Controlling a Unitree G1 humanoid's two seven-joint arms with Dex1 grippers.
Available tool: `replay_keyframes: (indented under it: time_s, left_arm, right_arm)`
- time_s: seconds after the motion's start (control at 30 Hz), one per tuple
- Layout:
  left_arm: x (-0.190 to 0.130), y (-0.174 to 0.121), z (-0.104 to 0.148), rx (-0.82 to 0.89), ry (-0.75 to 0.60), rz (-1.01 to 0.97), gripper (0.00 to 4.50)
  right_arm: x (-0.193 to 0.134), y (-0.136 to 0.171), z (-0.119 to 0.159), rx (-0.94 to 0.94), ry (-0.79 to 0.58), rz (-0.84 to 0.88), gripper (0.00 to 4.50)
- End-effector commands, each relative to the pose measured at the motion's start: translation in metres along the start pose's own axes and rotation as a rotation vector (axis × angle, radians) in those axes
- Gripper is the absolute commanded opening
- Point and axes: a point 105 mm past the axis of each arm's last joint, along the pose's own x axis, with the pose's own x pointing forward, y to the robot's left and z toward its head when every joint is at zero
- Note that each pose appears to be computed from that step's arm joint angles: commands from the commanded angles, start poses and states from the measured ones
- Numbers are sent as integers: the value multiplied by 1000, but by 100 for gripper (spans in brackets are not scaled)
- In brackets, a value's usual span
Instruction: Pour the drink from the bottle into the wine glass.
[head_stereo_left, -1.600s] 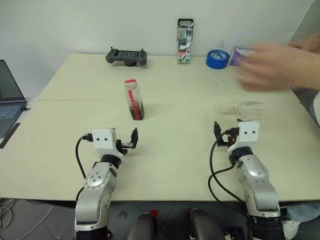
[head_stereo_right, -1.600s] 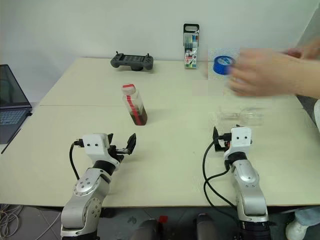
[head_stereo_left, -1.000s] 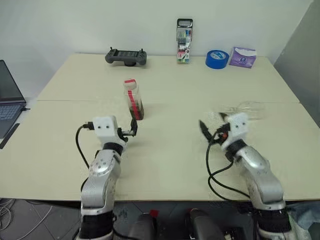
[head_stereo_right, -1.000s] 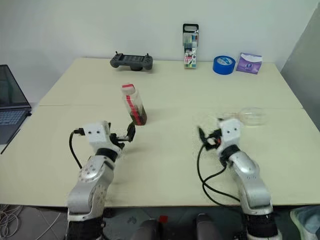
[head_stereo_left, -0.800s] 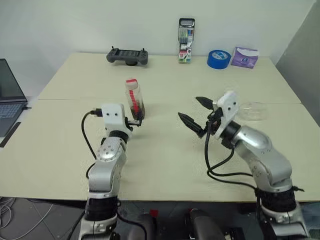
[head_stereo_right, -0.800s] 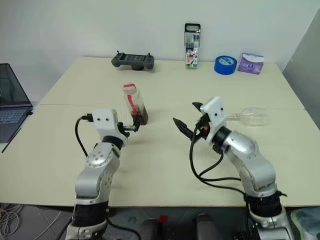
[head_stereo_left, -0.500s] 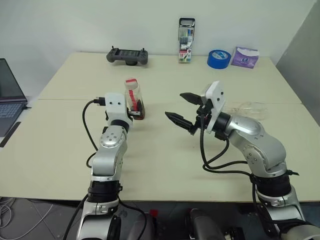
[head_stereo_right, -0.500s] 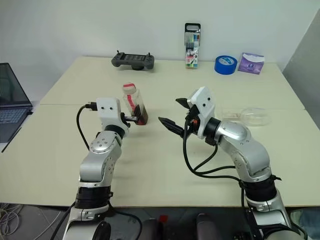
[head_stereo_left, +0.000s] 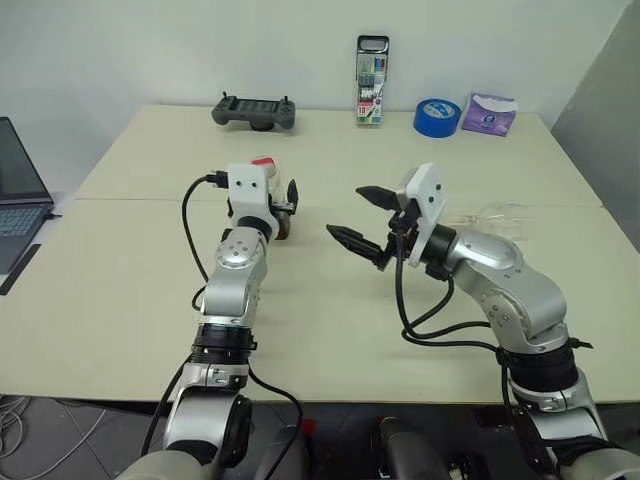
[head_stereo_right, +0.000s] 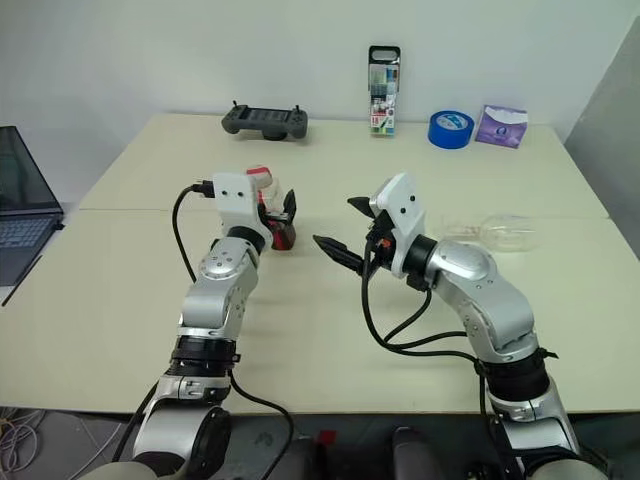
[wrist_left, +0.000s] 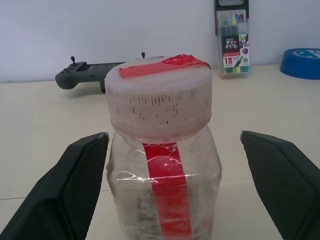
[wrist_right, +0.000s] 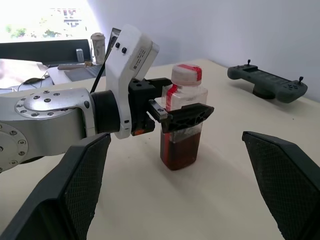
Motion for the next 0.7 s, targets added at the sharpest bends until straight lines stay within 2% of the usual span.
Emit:
replay_keyframes:
  time_s: [0.03,0.43,0.57,0.7]
  left_arm:
    - [4,-2,19,12,-75,-1,449]
    - [12,-1,22,11,-96,9,449]
    - [12,0,18,2,-86,20,366]
    - [12,1,16,4,-88,24,245]
  right_arm:
    - [-4,3,12,-40,-34,-9,450]
    - [-10,6,0,-29,10,-14,450]
    - [-11,8,-1,-28,12,-12,450]
    - [-11,8,0,-30,12,-14,450]
